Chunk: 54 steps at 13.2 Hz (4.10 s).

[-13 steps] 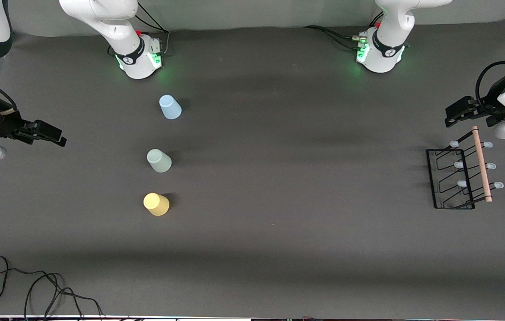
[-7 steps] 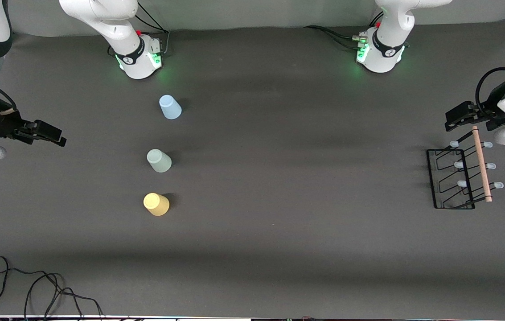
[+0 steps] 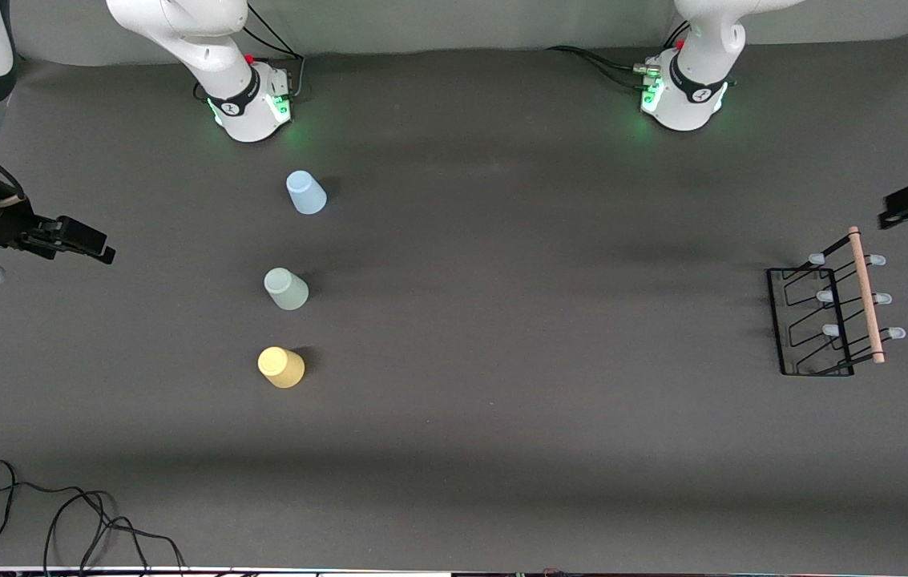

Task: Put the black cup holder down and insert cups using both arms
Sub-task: 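Move the left gripper down toward the wooden rod of the black rack, then grasp the wooden rod of the black rack with the left gripper, then carry the rack toward the cups with the left gripper while the right gripper reaches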

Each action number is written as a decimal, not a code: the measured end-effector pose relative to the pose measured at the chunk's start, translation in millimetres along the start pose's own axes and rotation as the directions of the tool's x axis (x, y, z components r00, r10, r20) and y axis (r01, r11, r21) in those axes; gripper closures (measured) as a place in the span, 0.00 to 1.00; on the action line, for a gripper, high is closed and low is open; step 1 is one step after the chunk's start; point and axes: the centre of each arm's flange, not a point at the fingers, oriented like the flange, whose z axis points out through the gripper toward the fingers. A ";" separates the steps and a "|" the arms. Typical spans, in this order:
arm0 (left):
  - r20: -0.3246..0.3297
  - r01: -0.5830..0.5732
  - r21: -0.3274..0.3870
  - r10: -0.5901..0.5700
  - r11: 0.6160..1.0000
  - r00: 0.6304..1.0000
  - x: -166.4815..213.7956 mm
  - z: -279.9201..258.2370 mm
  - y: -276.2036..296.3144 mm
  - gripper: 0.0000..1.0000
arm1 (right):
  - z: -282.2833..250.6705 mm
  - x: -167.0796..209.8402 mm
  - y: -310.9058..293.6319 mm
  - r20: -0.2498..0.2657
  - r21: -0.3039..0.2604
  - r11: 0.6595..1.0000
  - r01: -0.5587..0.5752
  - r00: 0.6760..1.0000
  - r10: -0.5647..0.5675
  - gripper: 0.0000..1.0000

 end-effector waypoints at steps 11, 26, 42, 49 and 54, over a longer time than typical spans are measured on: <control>-0.068 -0.072 0.027 0.074 0.997 0.995 3.0 117.8 -30.7 0.00 | 0.1 0.2 0.2 0.000 0.000 1.000 0.000 1.000 0.000 0.00; -0.074 -0.098 0.024 0.099 0.995 0.992 31.8 237.5 -67.5 0.56 | 2.1 0.7 0.4 0.006 -0.001 1.000 -0.001 1.000 0.001 0.00; -0.011 0.018 -0.056 -0.019 0.998 1.000 37.2 54.2 -30.3 0.84 | 2.0 0.5 1.1 0.009 -0.001 1.000 -0.002 1.000 0.002 0.00; -0.028 0.035 -0.110 -0.038 0.993 0.999 72.9 46.7 295.1 0.84 | 0.6 0.3 2.0 0.013 -0.001 1.000 -0.004 1.000 0.004 0.00; -0.034 0.110 -0.133 -0.115 0.985 0.993 33.5 87.5 537.6 0.84 | 0.4 0.2 7.3 0.018 -0.001 1.000 -0.013 1.000 0.013 0.00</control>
